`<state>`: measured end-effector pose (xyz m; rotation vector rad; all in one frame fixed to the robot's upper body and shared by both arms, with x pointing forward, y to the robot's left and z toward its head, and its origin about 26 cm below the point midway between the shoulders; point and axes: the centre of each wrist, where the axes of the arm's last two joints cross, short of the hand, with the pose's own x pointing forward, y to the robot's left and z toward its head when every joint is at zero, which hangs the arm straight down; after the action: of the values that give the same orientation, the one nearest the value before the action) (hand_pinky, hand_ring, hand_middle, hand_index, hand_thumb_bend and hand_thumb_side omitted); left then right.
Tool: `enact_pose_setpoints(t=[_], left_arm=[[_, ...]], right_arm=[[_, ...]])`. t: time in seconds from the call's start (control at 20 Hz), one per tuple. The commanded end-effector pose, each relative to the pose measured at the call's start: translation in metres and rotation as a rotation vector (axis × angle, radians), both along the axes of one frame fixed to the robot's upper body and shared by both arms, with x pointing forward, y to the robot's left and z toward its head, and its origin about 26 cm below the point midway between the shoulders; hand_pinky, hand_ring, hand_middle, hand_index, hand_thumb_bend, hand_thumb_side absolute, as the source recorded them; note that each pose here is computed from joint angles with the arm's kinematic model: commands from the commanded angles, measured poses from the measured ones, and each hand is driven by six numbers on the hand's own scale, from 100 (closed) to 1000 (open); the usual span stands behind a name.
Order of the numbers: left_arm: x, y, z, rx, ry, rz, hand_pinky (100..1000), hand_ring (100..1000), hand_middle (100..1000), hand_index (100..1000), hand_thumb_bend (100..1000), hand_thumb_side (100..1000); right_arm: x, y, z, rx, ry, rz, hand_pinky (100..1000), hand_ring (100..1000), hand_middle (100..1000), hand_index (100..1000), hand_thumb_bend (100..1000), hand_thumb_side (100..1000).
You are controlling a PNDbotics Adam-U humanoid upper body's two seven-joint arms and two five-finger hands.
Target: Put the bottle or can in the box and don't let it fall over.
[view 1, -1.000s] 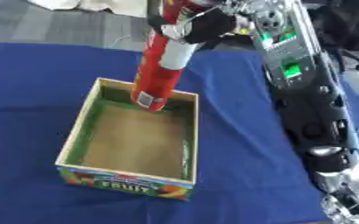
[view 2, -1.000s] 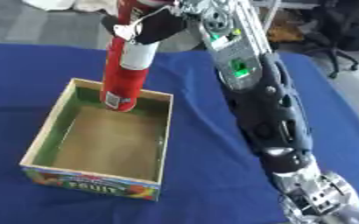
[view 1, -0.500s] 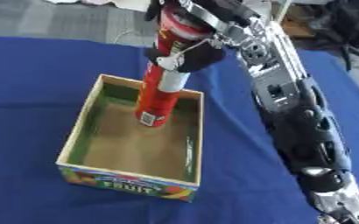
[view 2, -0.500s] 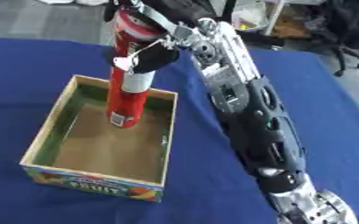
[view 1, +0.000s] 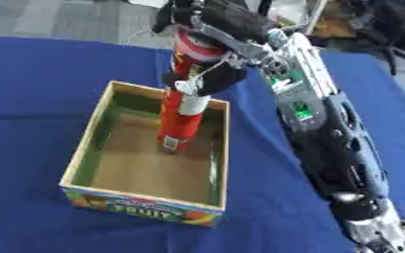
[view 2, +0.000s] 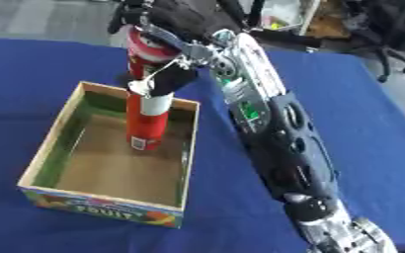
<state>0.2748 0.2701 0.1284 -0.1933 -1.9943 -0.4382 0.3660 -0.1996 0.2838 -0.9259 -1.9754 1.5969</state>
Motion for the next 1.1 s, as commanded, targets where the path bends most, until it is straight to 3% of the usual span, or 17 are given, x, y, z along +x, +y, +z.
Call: enact_pose_setpoints(t=[0.05, 0.5, 0.65, 0.75, 0.9, 1.1], left_arm=[[-0.001, 0.0, 0.008, 0.006, -0.03, 0.0, 479, 780, 611, 612, 239, 857], [0.0, -0.001, 0.008, 0.007, -0.029, -0.008, 479, 780, 611, 612, 239, 857], [0.0, -0.001, 0.008, 0.007, -0.028, -0.009, 479, 780, 611, 612, 238, 857], [0.0, -0.001, 0.008, 0.008, -0.028, -0.01, 480, 780, 611, 612, 238, 856], [0.0, -0.001, 0.008, 0.008, -0.027, -0.013, 480, 780, 611, 612, 238, 857], [0.0, -0.001, 0.008, 0.011, -0.025, -0.016, 479, 780, 611, 612, 237, 856]], right_arm=[[-0.005, -0.005, 0.014, 0.002, -0.042, -0.011, 853, 959, 865, 866, 266, 454], [-0.011, -0.007, 0.022, 0.039, -0.067, -0.043, 852, 950, 856, 863, 245, 479], [-0.014, -0.007, 0.025, 0.057, -0.074, -0.037, 863, 955, 872, 878, 213, 547], [-0.017, -0.007, 0.029, 0.078, -0.088, -0.031, 881, 969, 883, 892, 199, 692], [-0.022, -0.009, 0.038, 0.116, -0.114, -0.023, 898, 983, 889, 905, 191, 745], [-0.03, -0.012, 0.053, 0.177, -0.148, -0.016, 900, 973, 885, 904, 181, 704]])
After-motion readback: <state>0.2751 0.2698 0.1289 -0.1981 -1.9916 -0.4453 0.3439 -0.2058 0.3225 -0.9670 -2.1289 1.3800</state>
